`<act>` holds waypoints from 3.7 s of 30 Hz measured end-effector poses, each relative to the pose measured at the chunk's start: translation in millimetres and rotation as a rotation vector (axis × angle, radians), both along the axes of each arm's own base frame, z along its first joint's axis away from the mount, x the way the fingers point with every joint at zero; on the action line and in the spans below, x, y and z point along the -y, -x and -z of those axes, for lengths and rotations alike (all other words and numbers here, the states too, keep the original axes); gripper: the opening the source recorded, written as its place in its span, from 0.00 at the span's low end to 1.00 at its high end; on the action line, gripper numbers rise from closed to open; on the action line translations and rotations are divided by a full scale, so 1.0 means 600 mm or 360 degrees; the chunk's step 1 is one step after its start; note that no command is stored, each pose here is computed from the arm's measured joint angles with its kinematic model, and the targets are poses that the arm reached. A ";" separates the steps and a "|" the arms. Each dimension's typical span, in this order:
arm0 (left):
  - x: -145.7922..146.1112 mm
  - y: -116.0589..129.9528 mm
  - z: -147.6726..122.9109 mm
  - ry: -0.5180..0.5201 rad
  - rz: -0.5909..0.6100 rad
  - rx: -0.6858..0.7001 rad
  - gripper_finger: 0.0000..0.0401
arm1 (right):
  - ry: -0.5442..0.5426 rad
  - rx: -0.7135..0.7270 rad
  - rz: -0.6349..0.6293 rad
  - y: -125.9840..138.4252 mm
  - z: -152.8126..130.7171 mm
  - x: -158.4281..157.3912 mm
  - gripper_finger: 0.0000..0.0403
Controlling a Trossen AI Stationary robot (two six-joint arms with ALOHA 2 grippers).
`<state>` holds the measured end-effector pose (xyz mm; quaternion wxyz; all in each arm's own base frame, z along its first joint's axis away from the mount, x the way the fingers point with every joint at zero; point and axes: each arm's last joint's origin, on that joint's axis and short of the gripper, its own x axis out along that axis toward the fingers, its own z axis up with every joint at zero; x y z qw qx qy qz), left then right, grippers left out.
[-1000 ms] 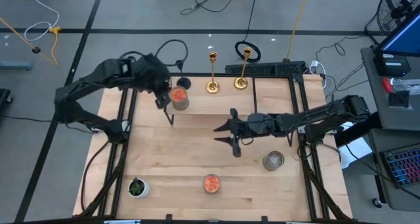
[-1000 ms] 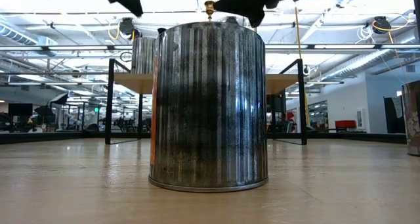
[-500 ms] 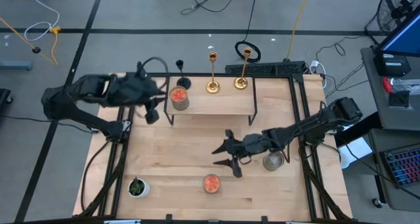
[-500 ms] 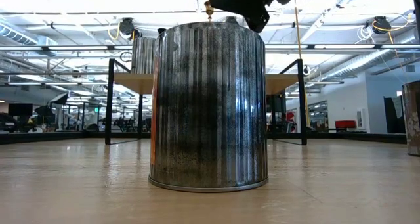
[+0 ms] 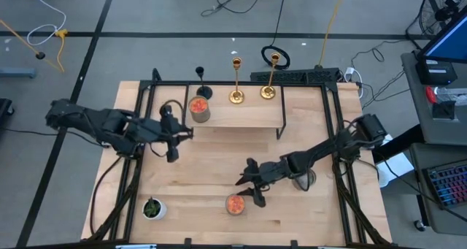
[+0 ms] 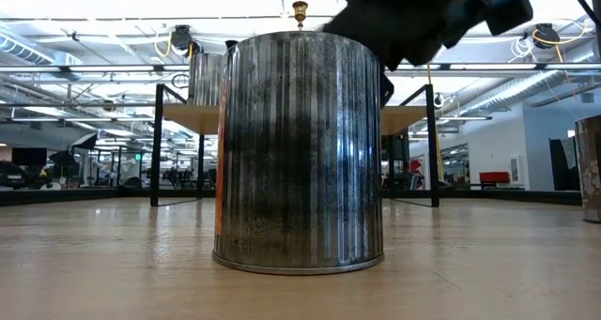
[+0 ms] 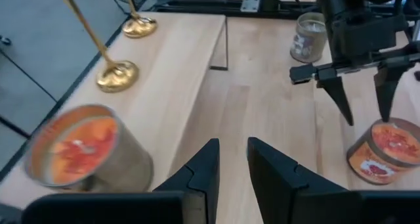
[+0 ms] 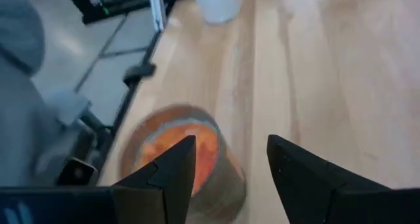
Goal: Pick & Place candle stick holders
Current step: Put the orange scented candle on the shelf aligned with the gold candle holder
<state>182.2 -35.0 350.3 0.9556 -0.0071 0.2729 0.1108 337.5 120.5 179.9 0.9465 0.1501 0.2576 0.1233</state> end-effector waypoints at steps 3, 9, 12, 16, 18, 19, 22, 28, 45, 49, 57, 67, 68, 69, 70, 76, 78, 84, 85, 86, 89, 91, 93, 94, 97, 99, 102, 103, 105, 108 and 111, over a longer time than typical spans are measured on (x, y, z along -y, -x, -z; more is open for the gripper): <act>0.007 -0.006 0.023 0.0021 0.0013 -0.0003 0.21 | 0.0013 -0.0035 -0.0039 0.000 0.011 -0.005 0.46; 0.014 -0.010 0.054 0.0016 -0.0033 -0.0003 0.21 | 0.0002 -0.0095 -0.0023 0.001 0.020 -0.005 0.46; 0.014 -0.010 0.057 0.0034 -0.0047 -0.0005 0.21 | 0.0004 -0.0101 -0.0023 0.001 0.020 -0.005 0.46; 0.014 -0.011 0.056 0.0041 -0.0050 0.0005 0.21 | 0.0001 -0.0104 -0.0021 0.001 0.020 -0.005 0.46; 0.014 -0.011 0.056 0.0042 -0.0050 0.0006 0.21 | -0.0054 -0.0111 0.0008 0.000 0.019 -0.005 0.46; 0.014 -0.011 0.056 0.0043 -0.0051 0.0006 0.21 | -0.0093 -0.0103 0.0026 -0.001 0.017 -0.005 0.46; 0.014 -0.011 0.056 0.0043 -0.0051 0.0006 0.21 | -0.0173 -0.0094 0.0077 -0.003 0.014 -0.005 0.46; 0.014 -0.012 0.054 0.0050 -0.0052 0.0031 0.21 | -0.0229 -0.0258 0.0072 -0.018 0.000 -0.018 0.46; 0.014 -0.012 0.054 0.0017 -0.0030 0.0021 0.21 | -0.0033 -0.0591 0.0068 -0.043 -0.022 -0.030 0.46; 0.014 -0.012 0.054 0.0013 -0.0029 0.0013 0.21 | -0.0019 -0.0592 0.0147 -0.040 -0.013 -0.025 0.42; 0.014 -0.012 0.054 0.0013 -0.0027 0.0013 0.21 | 0.0027 -0.0633 0.0145 -0.036 -0.011 -0.022 0.17; 0.014 -0.012 0.055 0.0015 -0.0026 0.0013 0.21 | 0.0082 -0.0641 0.0117 -0.034 -0.012 -0.015 0.02; 0.014 -0.012 0.055 0.0015 -0.0025 0.0012 0.21 | 0.0087 -0.0654 0.0119 -0.031 -0.017 -0.013 0.02; 0.014 -0.012 0.054 0.0015 -0.0025 0.0013 0.21 | 0.0097 -0.0670 0.0126 -0.026 -0.022 -0.009 0.01; 0.014 -0.012 0.054 0.0016 -0.0025 0.0013 0.21 | 0.0107 -0.0691 0.0136 -0.022 -0.027 -0.004 0.01; 0.014 -0.012 0.054 0.0016 -0.0025 0.0014 0.21 | 0.0109 -0.0671 0.0205 0.015 -0.097 0.031 0.01; 0.014 -0.012 0.054 0.0017 -0.0025 0.0016 0.21 | 0.0151 -0.0610 0.0274 0.029 -0.123 0.043 0.01; 0.014 -0.012 0.054 0.0016 -0.0025 0.0018 0.21 | 0.0208 -0.0375 0.0397 0.075 -0.207 0.097 0.00; 0.014 -0.012 0.054 0.0016 -0.0025 0.0018 0.21 | 0.0203 -0.0350 0.0412 0.084 -0.219 0.107 0.00; 0.014 -0.012 0.054 0.0015 -0.0025 0.0017 0.21 | 0.0201 -0.0327 0.0432 0.095 -0.231 0.117 0.00; 0.014 -0.012 0.054 0.0015 -0.0024 0.0021 0.21 | 0.0226 -0.0332 0.0514 0.123 -0.251 0.151 0.00; 0.014 -0.012 0.054 0.0005 -0.0018 0.0020 0.21 | 0.0268 -0.0310 0.0573 0.135 -0.262 0.172 0.00; 0.014 -0.013 0.053 -0.0009 -0.0013 0.0019 0.21 | 0.0344 -0.0300 0.0670 0.144 -0.268 0.194 0.00; 0.013 -0.013 0.053 -0.0015 -0.0014 0.0019 0.21 | 0.0383 -0.0296 0.0700 0.148 -0.271 0.205 0.00; 0.011 -0.013 0.053 -0.0017 -0.0030 0.0020 0.21 | 0.0450 -0.0303 0.0770 0.156 -0.275 0.239 0.00; 0.010 -0.013 0.053 -0.0013 -0.0040 0.0021 0.21 | 0.0476 -0.0346 0.0831 0.161 -0.273 0.261 0.00; 0.010 -0.013 0.053 0.0002 -0.0053 0.0026 0.21 | 0.0511 -0.0417 0.0919 0.169 -0.269 0.292 0.00; 0.010 -0.013 0.053 0.0002 -0.0054 0.0026 0.21 | 0.0518 -0.0424 0.0949 0.171 -0.268 0.301 0.00; 0.010 -0.013 0.053 0.0006 -0.0055 0.0027 0.21 | 0.0528 -0.0429 0.1001 0.173 -0.268 0.317 0.00; 0.010 -0.013 0.053 0.0006 -0.0056 0.0027 0.21 | 0.0551 -0.0451 0.1043 0.179 -0.267 0.336 0.00; 0.010 -0.013 0.053 0.0005 -0.0055 0.0027 0.21 | 0.0539 -0.0496 0.1086 0.185 -0.264 0.349 0.00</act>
